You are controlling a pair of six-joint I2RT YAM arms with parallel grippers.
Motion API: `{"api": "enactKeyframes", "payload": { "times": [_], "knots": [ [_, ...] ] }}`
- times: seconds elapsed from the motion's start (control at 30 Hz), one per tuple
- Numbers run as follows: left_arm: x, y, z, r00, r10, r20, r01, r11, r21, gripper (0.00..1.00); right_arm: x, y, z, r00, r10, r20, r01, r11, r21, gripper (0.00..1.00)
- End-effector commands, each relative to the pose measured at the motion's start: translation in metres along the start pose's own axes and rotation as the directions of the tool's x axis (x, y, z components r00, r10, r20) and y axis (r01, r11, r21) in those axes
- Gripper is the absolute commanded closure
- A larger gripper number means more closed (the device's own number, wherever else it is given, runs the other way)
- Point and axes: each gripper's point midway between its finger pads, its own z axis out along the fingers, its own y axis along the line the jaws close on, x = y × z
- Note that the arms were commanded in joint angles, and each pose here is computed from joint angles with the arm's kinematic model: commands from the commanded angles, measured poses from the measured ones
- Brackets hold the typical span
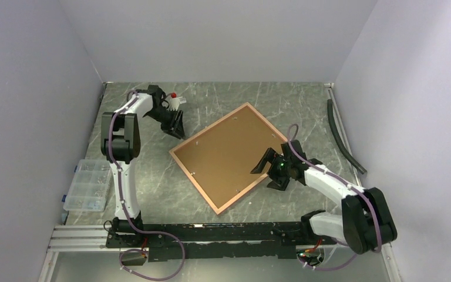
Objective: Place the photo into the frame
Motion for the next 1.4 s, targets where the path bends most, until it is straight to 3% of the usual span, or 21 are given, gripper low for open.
{"api": "enactKeyframes", "payload": {
  "times": [0.0,0.23,0.53,0.7,0.83,1.03,1.13,1.37],
  "knots": [
    [0.011,-0.022,0.001,1.0,-0.007,0.0,0.006,0.996,0.087,0.61,-0.023,0.027,0.012,0.999,-0.023,0.037,0.026,0.997,-0.07,0.0],
    [0.046,-0.042,0.004,0.998,0.001,-0.057,0.007,0.992,0.127,0.75,-0.071,0.032,0.013,0.994,-0.039,0.105,0.043,0.998,-0.037,0.0],
    [0.1,-0.091,0.019,0.989,0.004,-0.149,0.028,0.977,0.213,0.78,-0.129,0.034,0.001,0.98,-0.064,0.187,0.058,0.998,0.038,0.0],
    [0.097,-0.088,0.009,0.995,-0.038,-0.089,0.048,0.991,0.122,0.75,-0.153,0.041,-0.03,0.947,-0.11,0.303,0.08,0.991,0.108,0.0],
    [0.081,-0.084,0.002,0.999,-0.031,-0.016,0.032,0.997,0.072,0.74,-0.139,0.087,-0.037,0.93,-0.177,0.323,0.184,0.983,0.009,0.01],
    [0.081,-0.079,0.019,0.996,-0.082,-0.037,0.085,0.99,0.115,0.72,-0.08,0.173,0.005,0.925,-0.339,0.17,0.37,0.906,-0.205,0.12],
    [0.083,-0.077,0.027,0.994,-0.098,-0.051,0.104,0.984,0.141,0.71,-0.054,0.196,0.029,0.913,-0.393,0.111,0.409,0.874,-0.261,0.18],
    [0.089,-0.078,0.033,0.993,-0.098,-0.063,0.108,0.978,0.18,0.73,-0.003,0.229,0.068,0.884,-0.468,0.013,0.445,0.831,-0.333,0.2]
  ]
}}
